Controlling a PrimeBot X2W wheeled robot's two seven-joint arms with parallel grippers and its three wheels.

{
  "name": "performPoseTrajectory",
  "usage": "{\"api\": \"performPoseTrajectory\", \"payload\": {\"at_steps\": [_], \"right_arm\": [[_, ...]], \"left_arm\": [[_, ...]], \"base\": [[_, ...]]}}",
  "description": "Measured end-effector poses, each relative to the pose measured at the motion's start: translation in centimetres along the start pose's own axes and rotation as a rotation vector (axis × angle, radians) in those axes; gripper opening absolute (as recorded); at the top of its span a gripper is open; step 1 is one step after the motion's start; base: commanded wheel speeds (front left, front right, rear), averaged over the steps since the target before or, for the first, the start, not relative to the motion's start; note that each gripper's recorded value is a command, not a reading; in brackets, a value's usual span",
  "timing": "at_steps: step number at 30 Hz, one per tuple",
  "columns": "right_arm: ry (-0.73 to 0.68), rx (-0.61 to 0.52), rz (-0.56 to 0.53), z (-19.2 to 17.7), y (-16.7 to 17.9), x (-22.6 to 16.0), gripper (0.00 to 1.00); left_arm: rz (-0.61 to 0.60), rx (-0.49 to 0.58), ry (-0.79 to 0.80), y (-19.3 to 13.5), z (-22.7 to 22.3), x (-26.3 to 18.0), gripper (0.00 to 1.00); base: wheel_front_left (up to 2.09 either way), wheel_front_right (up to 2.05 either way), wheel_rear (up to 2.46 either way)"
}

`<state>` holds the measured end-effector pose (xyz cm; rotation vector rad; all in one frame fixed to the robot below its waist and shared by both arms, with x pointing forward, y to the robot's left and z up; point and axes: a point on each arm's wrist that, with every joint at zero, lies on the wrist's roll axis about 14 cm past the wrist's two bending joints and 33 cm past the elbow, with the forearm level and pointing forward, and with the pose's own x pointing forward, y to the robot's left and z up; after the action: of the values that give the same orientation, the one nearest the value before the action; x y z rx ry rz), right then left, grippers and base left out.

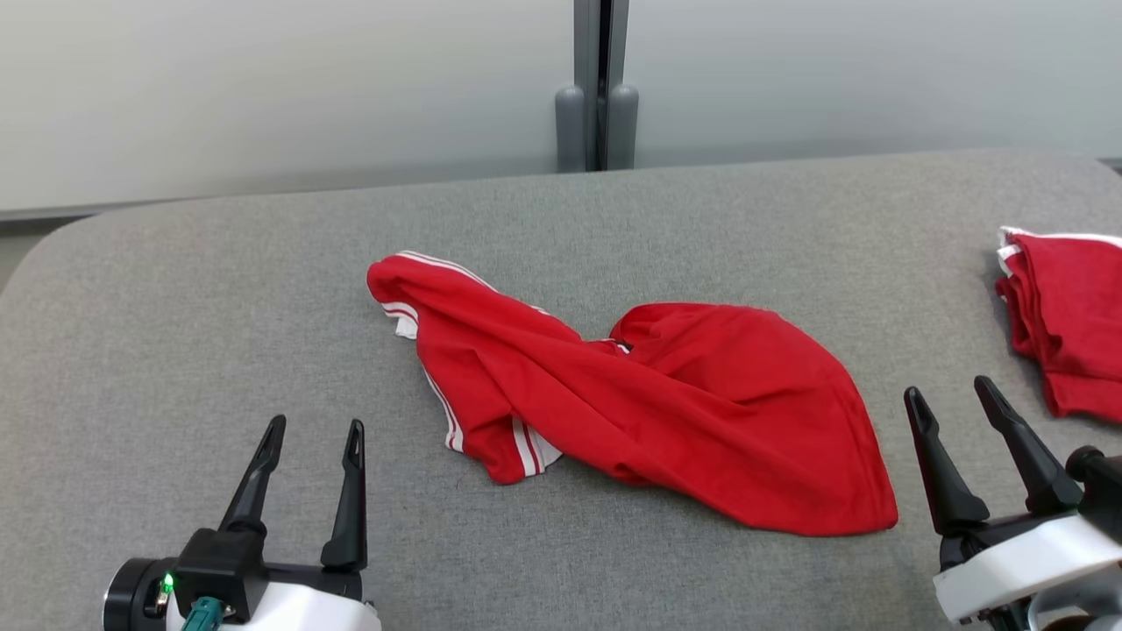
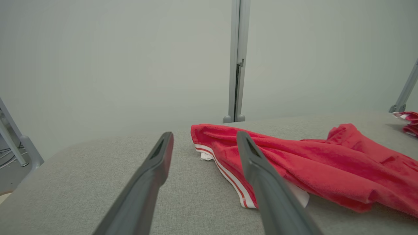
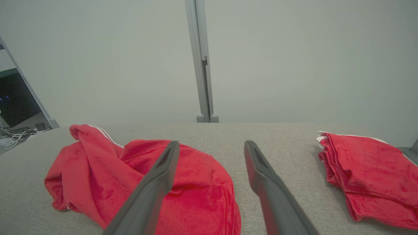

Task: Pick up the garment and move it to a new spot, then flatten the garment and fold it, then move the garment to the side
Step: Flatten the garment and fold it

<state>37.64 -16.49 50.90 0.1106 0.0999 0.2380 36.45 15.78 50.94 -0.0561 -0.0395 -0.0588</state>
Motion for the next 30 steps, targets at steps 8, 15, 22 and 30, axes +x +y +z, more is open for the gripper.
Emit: {"api": "performPoseTrajectory", "payload": {"at_steps": [8,15,22,30], "right_arm": [[-0.018,0.000,0.000,0.8,0.5,-1.1,1.00],[-0.011,0.006,0.001,0.6,0.6,-0.9,1.00],[-0.008,0.008,0.000,0.5,0.6,-0.8,1.00],[0.002,0.021,0.000,0.2,0.5,-0.3,1.00]], "left_arm": [[0.010,0.002,0.000,0.2,0.6,-1.2,1.00],[0.013,0.005,0.017,0.2,0.3,-1.0,1.00],[0.016,0.007,0.014,0.3,0.4,-1.0,1.00],[-0.034,-0.012,0.044,-1.5,-0.3,0.1,1.00]], "base": [[0.00,0.00,0.00],[0.00,0.00,0.00],[0.00,0.00,0.00],[0.00,0.00,0.00]]}}
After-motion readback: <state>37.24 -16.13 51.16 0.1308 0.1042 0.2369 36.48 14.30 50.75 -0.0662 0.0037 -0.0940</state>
